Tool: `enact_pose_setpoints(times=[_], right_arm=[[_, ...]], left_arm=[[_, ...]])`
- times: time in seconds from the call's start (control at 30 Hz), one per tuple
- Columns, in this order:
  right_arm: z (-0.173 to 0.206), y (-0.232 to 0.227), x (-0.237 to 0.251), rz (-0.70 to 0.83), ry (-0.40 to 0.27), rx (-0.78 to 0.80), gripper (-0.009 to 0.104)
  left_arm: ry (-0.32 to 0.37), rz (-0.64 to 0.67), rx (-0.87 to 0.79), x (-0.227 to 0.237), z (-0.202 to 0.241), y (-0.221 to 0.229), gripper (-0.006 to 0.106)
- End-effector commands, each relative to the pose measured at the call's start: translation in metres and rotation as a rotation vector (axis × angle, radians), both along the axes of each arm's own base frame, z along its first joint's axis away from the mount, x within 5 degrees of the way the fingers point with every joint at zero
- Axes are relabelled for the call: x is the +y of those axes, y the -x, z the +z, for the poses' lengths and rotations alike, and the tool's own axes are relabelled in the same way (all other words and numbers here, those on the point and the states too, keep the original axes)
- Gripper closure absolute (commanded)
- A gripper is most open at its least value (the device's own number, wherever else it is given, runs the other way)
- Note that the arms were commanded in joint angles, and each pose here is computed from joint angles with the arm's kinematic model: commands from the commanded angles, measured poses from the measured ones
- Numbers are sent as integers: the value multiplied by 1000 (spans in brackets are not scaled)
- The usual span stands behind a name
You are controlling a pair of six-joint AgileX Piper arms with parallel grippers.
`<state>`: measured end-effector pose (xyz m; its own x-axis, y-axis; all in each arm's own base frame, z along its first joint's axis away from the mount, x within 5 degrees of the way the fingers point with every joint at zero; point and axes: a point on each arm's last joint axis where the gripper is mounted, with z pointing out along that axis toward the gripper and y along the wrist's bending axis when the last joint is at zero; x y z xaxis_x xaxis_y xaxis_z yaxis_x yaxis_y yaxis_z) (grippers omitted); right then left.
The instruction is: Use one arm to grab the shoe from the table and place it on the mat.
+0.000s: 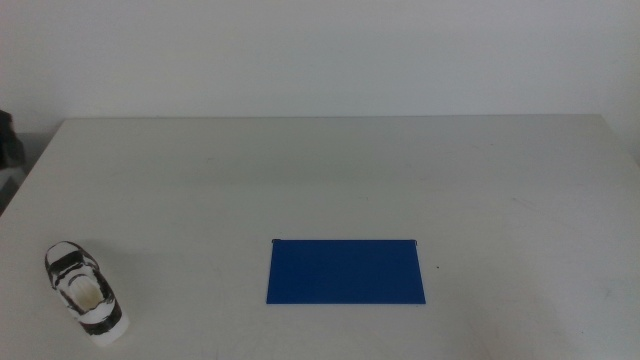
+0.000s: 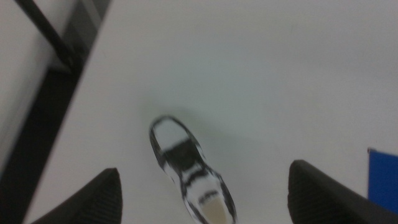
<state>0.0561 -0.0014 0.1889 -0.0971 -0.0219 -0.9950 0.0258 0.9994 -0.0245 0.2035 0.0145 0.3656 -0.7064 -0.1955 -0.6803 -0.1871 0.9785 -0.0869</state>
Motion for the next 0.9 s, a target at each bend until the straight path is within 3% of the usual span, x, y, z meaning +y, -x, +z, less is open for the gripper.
enact_pose_setpoints(times=[0.0, 0.27, 0.53, 0.87], right_arm=[[12, 2, -1, -7, 25, -109, 29], [12, 2, -1, -7, 25, -109, 29], [12, 2, -1, -7, 25, -109, 29], [12, 2, -1, -7, 25, -109, 29]], left_arm=[[48, 27, -40, -1, 9, -7, 12], [140, 131, 81, 0, -16, -31, 12], [185, 186, 197, 1, -45, -55, 12], [334, 306, 370, -5, -87, -80, 10]])
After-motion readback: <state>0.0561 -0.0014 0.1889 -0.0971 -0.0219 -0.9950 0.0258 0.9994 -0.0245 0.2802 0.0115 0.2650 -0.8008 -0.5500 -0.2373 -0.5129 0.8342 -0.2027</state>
